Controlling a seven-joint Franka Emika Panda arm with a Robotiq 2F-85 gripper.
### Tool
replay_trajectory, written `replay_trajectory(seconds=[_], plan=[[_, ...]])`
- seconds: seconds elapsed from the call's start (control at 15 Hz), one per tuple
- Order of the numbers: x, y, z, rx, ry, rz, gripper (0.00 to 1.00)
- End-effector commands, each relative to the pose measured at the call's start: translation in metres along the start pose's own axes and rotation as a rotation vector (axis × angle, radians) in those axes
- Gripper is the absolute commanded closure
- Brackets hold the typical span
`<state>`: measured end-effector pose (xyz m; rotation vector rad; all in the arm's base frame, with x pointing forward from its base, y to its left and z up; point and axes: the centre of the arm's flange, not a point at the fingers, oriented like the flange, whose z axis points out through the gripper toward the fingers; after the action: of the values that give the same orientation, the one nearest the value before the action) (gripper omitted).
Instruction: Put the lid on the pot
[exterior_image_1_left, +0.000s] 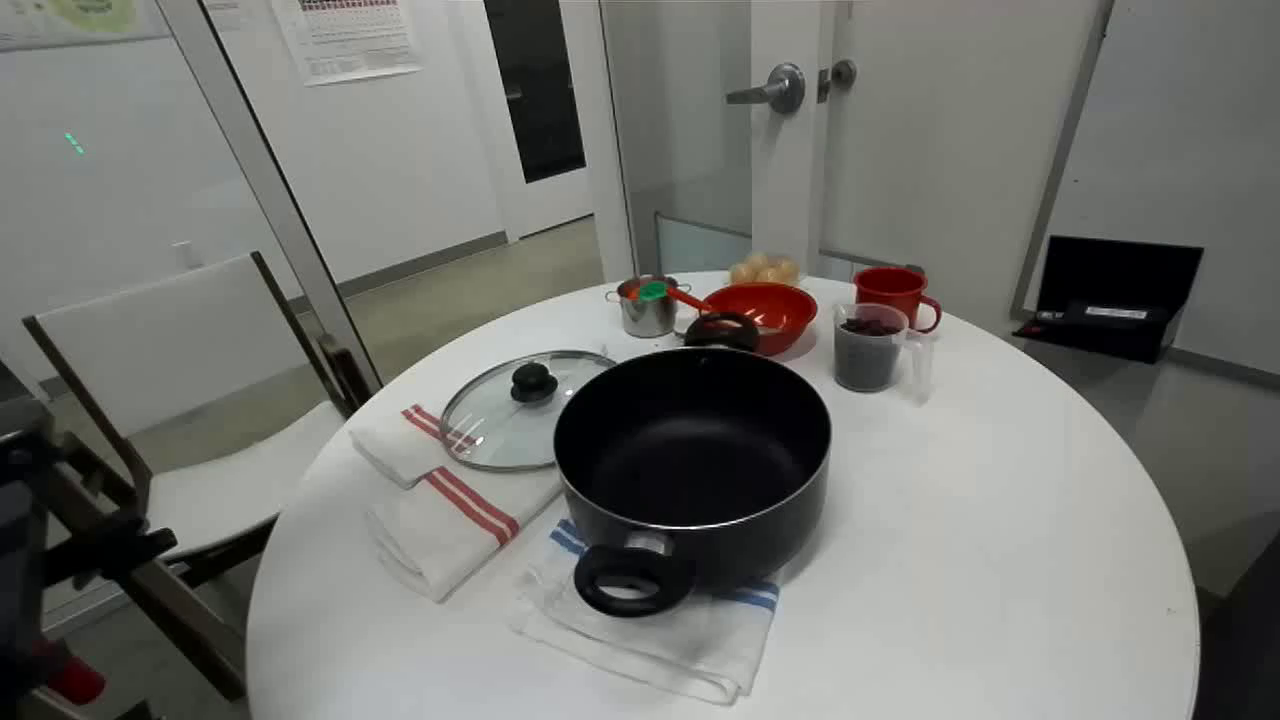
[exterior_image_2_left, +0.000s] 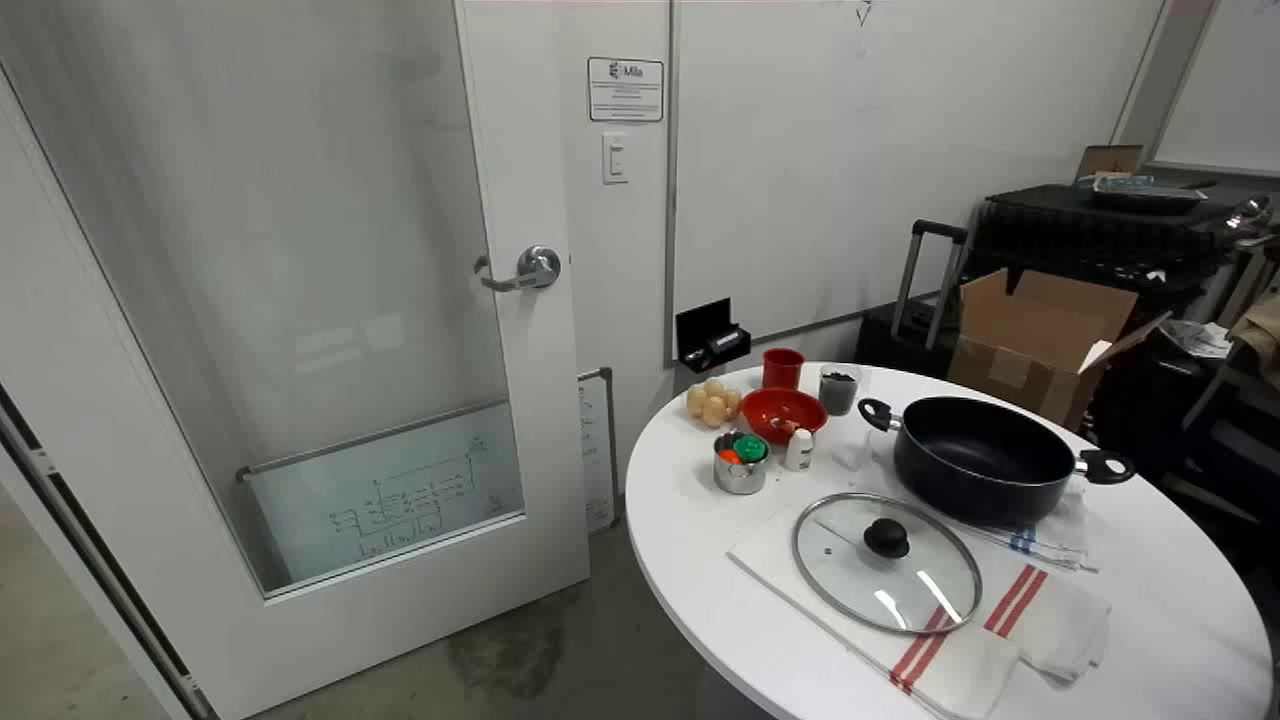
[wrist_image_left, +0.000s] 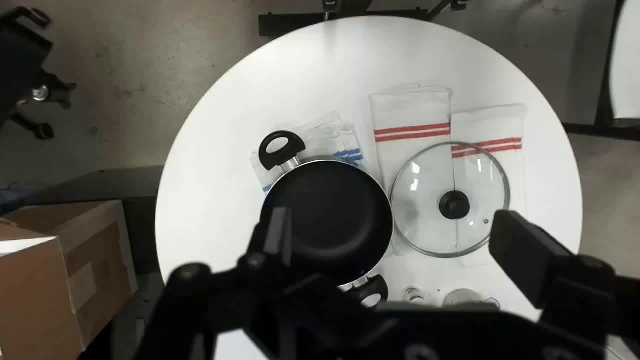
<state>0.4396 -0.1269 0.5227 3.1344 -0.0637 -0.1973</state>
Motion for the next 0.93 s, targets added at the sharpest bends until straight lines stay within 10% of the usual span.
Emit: replay_trajectory(seconds=[0.0,0.87], plan=[[0.0,0.0,0.0,0.0,0.001,0.0,0.0],[0.041,-0.025,0.04,0.012,-0.049,-0.112,0.0]])
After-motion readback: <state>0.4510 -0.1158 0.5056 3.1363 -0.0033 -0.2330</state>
